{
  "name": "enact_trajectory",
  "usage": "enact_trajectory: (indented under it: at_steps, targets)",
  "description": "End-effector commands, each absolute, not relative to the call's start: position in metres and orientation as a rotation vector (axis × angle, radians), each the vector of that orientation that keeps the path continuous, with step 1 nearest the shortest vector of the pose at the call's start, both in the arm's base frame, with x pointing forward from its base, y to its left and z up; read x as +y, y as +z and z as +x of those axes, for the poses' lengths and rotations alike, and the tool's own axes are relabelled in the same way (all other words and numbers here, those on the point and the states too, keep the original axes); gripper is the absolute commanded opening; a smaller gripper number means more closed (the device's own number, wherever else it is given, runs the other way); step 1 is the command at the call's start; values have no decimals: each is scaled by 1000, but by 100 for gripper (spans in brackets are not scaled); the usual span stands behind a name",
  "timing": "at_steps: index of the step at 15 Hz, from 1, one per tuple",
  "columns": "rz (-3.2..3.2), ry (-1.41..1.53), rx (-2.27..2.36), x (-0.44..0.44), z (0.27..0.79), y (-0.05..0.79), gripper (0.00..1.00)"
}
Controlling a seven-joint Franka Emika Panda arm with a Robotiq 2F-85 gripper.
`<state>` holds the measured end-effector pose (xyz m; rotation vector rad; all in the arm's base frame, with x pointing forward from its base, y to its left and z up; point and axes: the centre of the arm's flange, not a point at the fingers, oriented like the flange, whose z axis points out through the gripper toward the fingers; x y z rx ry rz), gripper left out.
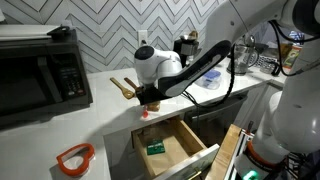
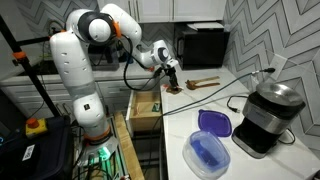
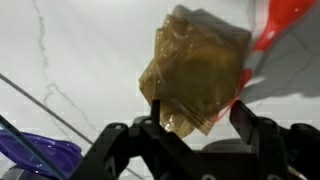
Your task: Open the drawer then remove the spoon from the drawer
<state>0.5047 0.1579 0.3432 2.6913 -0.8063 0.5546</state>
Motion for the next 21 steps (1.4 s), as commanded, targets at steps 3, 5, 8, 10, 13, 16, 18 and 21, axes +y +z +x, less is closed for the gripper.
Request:
enact_trajectory:
  at_steps: [3, 5, 8, 10, 13, 16, 18, 21]
  targets:
    - [2662, 606, -792, 162, 485, 367, 100]
    - [2667, 633, -776, 164, 480, 378, 100]
    - [2689, 677, -787, 166, 471, 397, 100]
    - [2729, 679, -796, 166, 462, 411, 100]
    - [2786, 652, -827, 166, 445, 428, 100]
    - [2829, 598, -856, 167, 426, 443, 100]
    - [2819, 625, -858, 174, 449, 437, 100]
    - [2821, 636, -856, 174, 447, 442, 100]
